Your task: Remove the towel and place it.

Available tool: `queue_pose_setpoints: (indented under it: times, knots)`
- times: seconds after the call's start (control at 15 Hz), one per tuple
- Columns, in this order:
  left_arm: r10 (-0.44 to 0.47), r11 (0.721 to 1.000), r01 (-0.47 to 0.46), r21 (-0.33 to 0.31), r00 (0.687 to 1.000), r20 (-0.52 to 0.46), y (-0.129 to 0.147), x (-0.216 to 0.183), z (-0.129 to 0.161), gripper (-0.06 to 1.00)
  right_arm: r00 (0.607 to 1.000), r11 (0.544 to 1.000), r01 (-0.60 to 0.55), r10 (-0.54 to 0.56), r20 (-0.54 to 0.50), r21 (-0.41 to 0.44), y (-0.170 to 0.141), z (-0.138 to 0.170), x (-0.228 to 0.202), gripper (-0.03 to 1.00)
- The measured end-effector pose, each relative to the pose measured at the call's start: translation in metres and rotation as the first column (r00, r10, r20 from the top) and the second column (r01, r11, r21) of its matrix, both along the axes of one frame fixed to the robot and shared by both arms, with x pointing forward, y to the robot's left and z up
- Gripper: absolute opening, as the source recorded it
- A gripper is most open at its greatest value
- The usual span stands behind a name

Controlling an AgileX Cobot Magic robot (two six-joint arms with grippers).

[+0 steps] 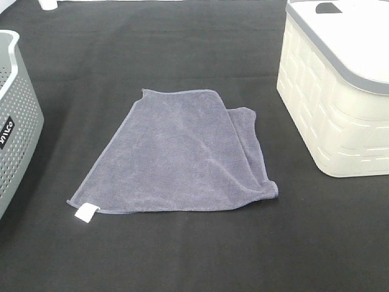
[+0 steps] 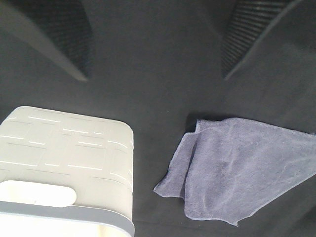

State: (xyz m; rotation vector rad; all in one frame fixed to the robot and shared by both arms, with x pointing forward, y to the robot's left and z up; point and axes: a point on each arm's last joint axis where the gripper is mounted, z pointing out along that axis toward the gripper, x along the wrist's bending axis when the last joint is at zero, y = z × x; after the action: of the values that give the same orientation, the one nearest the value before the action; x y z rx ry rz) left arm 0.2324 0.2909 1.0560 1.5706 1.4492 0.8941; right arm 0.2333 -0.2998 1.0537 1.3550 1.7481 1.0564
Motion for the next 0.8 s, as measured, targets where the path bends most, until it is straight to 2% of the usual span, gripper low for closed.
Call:
queue_pose_setpoints:
  times: [0.8]
  knots:
    - [-0.009, 1.000, 0.009, 0.022, 1.000, 0.002, 0.0001, 0.0000, 0.0000, 0.76, 1.000, 1.000, 0.000, 0.000, 0.000, 0.000, 0.0000, 0.0000, 0.0000, 0.71]
